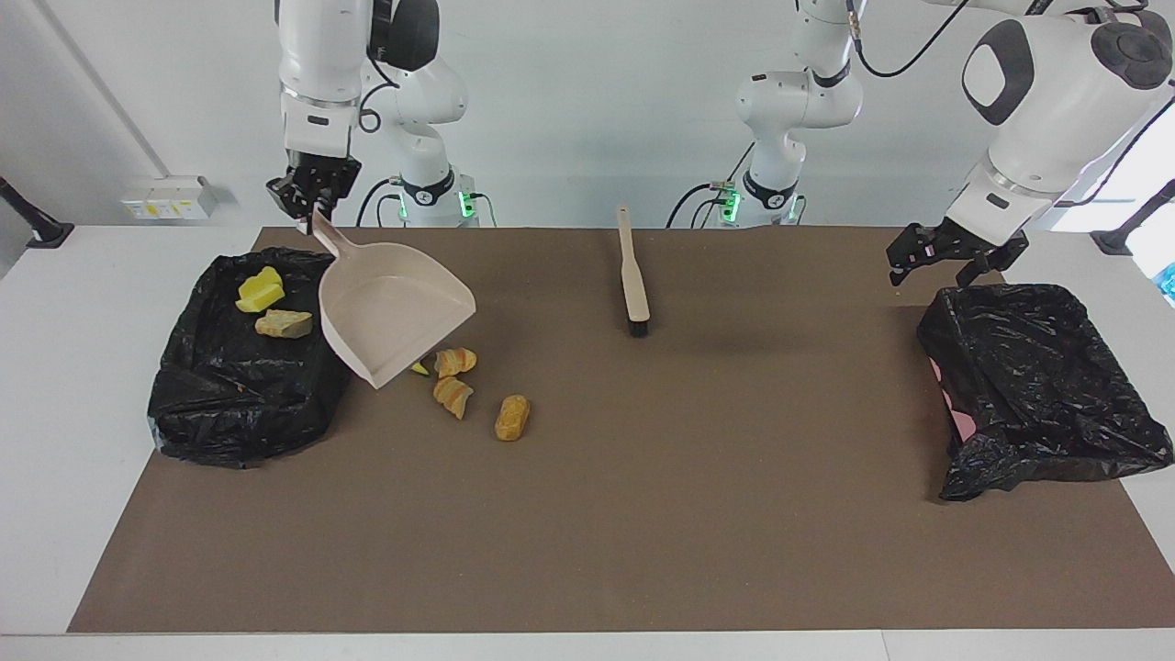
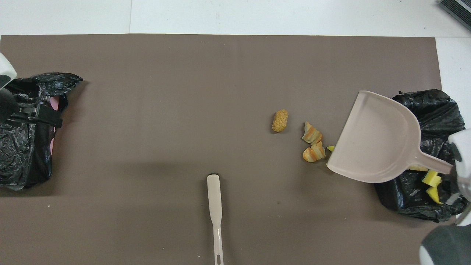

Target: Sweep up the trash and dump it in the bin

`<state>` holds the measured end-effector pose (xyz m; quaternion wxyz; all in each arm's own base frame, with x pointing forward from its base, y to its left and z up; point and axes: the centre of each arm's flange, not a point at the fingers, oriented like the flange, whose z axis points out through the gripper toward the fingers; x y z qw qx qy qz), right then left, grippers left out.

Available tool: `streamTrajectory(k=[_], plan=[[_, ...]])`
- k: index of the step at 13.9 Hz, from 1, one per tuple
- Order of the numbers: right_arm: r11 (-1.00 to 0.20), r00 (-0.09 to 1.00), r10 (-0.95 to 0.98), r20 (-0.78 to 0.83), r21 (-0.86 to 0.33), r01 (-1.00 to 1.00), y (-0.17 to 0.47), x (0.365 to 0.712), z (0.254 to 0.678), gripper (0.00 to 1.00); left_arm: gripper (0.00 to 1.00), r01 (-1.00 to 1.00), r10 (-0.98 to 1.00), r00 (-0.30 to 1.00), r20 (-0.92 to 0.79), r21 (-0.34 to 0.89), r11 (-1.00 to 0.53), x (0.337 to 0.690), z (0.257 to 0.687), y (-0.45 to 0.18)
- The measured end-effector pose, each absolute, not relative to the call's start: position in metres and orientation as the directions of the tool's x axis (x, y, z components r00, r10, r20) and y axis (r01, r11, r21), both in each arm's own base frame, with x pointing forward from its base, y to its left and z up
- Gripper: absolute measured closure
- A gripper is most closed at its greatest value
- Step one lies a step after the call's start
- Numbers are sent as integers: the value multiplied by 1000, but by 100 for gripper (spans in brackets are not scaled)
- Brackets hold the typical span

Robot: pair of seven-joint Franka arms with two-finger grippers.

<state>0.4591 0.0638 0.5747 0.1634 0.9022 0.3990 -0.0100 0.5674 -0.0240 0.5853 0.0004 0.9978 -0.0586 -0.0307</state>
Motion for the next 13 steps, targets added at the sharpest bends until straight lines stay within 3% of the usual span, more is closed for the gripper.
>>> streamTrajectory(k=[5, 10, 13], plan=[[-912, 924, 383, 12, 165, 376, 168, 495, 549, 68, 0, -130, -130, 989, -66, 7, -992, 551, 593, -33], [-993, 994, 111, 19, 38, 110, 279, 517, 488, 68, 0, -129, -129, 989, -69, 8, -992, 542, 593, -33], [-998, 998, 63, 2, -29, 63, 330, 542, 461, 68, 0, -134, -134, 989, -60, 7, -991, 543, 591, -35]])
